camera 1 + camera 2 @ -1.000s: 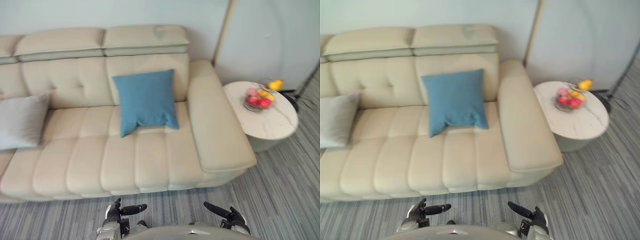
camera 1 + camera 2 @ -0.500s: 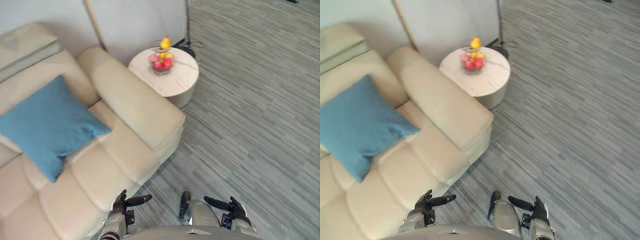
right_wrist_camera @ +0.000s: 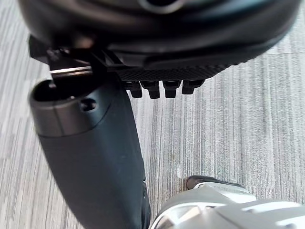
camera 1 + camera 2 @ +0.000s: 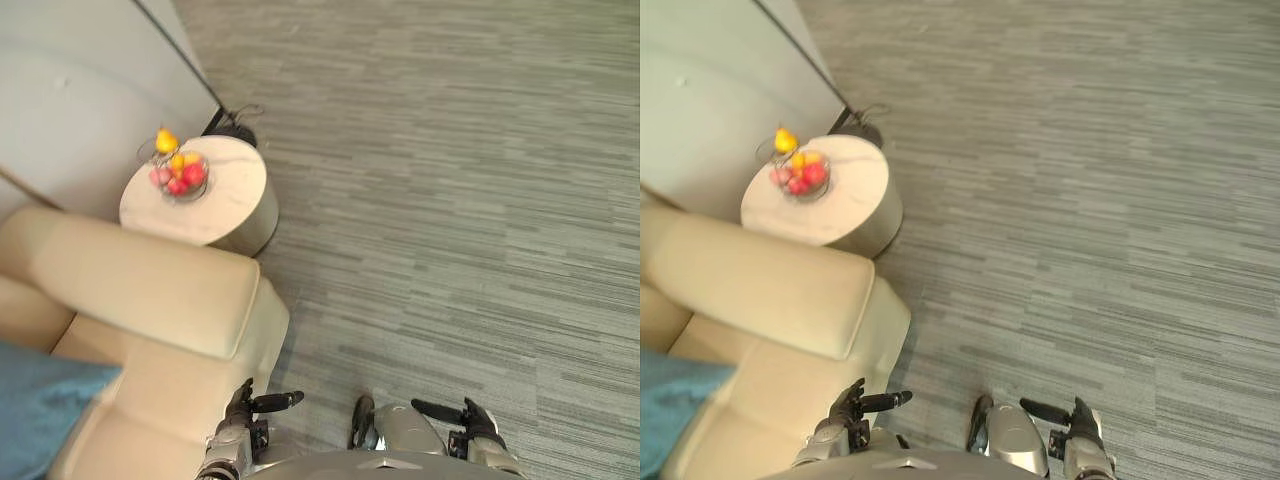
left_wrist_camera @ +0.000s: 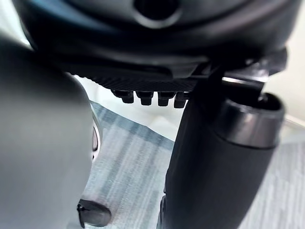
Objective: Pick up cushions and gather them together orderly.
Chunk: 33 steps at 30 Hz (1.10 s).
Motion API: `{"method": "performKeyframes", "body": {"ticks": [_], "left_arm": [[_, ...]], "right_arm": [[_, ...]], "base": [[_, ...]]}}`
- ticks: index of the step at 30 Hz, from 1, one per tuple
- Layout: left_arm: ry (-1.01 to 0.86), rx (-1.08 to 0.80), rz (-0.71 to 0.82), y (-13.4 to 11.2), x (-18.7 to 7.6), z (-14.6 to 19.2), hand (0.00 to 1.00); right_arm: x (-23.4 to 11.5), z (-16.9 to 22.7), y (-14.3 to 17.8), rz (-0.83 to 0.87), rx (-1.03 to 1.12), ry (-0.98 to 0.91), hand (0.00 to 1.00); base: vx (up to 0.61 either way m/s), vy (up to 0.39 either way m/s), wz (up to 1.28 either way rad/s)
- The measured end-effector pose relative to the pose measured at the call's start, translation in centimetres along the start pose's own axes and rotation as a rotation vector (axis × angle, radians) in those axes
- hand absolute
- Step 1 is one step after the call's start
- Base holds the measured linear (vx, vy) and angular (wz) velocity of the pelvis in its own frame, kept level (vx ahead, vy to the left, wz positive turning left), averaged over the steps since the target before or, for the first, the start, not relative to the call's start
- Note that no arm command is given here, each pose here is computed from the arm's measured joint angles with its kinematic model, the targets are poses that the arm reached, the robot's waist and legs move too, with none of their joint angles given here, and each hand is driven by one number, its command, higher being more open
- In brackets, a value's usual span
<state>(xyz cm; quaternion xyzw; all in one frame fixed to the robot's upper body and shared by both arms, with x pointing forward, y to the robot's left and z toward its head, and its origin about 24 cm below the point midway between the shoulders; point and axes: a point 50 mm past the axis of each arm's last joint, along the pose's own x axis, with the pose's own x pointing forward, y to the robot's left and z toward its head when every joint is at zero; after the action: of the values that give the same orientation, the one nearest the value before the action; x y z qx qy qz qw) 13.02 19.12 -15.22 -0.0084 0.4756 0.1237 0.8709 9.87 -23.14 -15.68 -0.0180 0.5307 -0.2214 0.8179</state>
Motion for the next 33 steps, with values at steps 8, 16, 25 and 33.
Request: {"method": "performKeyframes", "body": {"ticks": [8,16,25,33], "left_arm": [[-0.003,-0.089,0.021,0.1,-0.1,-0.1,1.00],[0.039,-0.021,0.024,0.7,-0.2,-1.2,1.00],[0.024,0.061,-0.013,-0.1,0.1,-0.2,1.00],[-0.012,0.017,-0.017,-0.4,0.2,0.7,1.00]], "right_arm": [[-0.5,-0.8,0.4,-0.014,0.053,0.003,1.00],[-0.5,0.7,2.7,0.051,0.055,-0.027,1.00],[-0.5,2.3,4.1,0.106,0.013,-0.067,1.00],[0.0,1.4,1.4,0.010,-0.004,-0.038,1.00]], "base": [[0.23,0.069,-1.17],[0.29,0.118,-1.36],[0.10,-0.006,-0.64],[0.18,-0.157,-0.88]]}}
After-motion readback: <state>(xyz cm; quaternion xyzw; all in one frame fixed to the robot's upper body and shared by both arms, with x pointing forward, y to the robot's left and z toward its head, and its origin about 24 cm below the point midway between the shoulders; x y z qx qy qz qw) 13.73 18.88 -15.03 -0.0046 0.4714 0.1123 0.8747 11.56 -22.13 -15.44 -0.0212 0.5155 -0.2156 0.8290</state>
